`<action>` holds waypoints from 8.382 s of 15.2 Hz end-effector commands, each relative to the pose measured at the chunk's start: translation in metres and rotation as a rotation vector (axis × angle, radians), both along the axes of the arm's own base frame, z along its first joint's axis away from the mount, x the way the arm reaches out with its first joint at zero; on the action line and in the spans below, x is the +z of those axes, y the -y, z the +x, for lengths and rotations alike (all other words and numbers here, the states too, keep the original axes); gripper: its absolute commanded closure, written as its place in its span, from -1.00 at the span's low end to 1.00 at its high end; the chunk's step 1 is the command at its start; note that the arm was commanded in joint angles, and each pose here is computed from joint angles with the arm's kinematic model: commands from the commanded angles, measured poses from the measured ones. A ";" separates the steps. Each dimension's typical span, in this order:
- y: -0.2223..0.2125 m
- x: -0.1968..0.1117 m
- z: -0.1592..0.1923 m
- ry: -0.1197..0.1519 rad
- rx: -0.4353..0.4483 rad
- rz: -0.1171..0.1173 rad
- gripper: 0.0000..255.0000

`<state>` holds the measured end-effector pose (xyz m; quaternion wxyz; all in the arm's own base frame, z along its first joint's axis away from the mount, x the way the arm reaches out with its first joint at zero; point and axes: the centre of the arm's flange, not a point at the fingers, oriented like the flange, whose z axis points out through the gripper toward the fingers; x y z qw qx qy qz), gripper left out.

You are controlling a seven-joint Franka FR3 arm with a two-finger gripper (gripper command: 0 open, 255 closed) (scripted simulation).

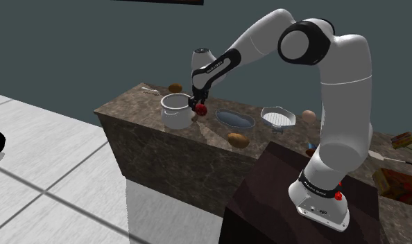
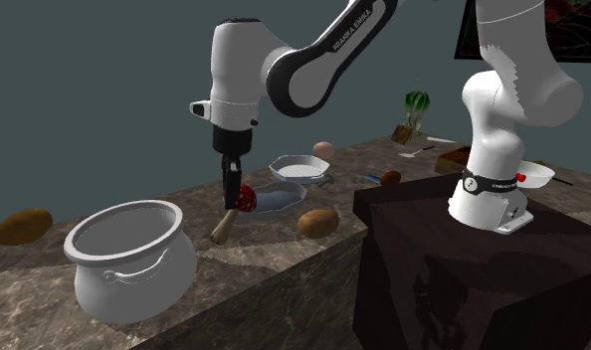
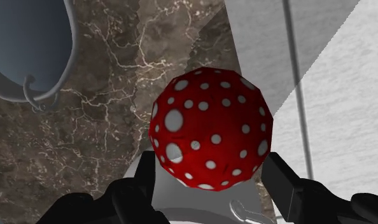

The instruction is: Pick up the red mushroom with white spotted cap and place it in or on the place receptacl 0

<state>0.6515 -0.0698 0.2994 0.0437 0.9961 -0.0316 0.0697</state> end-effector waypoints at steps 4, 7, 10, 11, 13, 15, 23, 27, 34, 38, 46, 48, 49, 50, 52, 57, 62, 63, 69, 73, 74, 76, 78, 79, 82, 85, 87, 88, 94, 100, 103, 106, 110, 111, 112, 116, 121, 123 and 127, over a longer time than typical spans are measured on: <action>0.000 0.026 0.000 0.000 0.000 0.000 1.00; 0.000 0.042 0.000 0.000 0.000 0.000 1.00; 0.000 0.058 0.000 0.000 0.000 0.000 1.00; 0.000 0.063 0.000 0.000 0.000 0.000 1.00; 0.012 0.067 -0.005 0.000 0.000 0.000 1.00; 0.036 0.071 -0.015 0.000 0.000 0.000 1.00; 0.132 0.089 -0.055 0.000 0.000 0.000 1.00; 0.180 0.098 -0.075 0.000 0.000 0.000 1.00; 0.158 0.049 -0.079 -0.033 0.036 -0.016 -1.00; 0.138 0.001 -0.086 -0.066 0.073 -0.031 -1.00; 0.101 -0.095 -0.107 -0.132 0.149 -0.063 -1.00; 0.092 -0.119 -0.113 -0.149 0.168 -0.071 -1.00; 0.088 -0.131 -0.117 -0.157 0.177 -0.075 -1.00; 0.084 -0.143 -0.120 -0.165 0.187 -0.079 -1.00; 0.077 -0.163 -0.127 -0.179 0.202 -0.085 -1.00; 0.082 -0.189 -0.127 -0.179 0.202 -0.085 -1.00; 0.084 -0.203 -0.127 -0.179 0.203 -0.085 -1.00; 0.084 -0.203 -0.127 -0.179 0.203 -0.085 -1.00; 0.083 -0.203 -0.127 -0.179 0.202 -0.085 1.00; 0.083 -0.203 -0.127 -0.179 0.202 -0.086 1.00; 0.083 -0.203 -0.127 -0.179 0.202 -0.086 1.00; 0.083 -0.203 -0.127 -0.179 0.202 -0.086 1.00; 0.084 -0.197 -0.127 -0.179 0.203 -0.085 1.00; 0.084 -0.192 -0.127 -0.179 0.203 -0.085 1.00; 0.084 -0.176 -0.127 -0.179 0.202 -0.085 1.00; 0.084 -0.160 -0.127 -0.179 0.202 -0.085 1.00; 0.084 -0.150 -0.127 -0.179 0.202 -0.085 1.00; 0.084 -0.145 -0.127 -0.179 0.202 -0.085 1.00; 0.084 -0.113 -0.127 -0.179 0.202 -0.085 1.00; 0.084 -0.081 -0.127 -0.179 0.202 -0.085 1.00; 0.084 -0.065 -0.127 -0.179 0.202 -0.085 1.00; 0.084 -0.050 -0.127 -0.179 0.202 -0.085 1.00; 0.084 -0.028 -0.127 -0.179 0.202 -0.085 1.00; 0.084 -0.027 -0.127 -0.179 0.203 -0.085 1.00; 0.097 -0.028 -0.125 -0.179 0.202 -0.085 1.00; 0.149 -0.029 -0.117 -0.179 0.202 -0.085 1.00; 0.214 -0.031 -0.106 -0.179 0.202 -0.085 1.00; 0.227 -0.037 -0.104 -0.179 0.202 -0.085 1.00; 0.227 -0.058 -0.104 -0.179 0.202 -0.085 1.00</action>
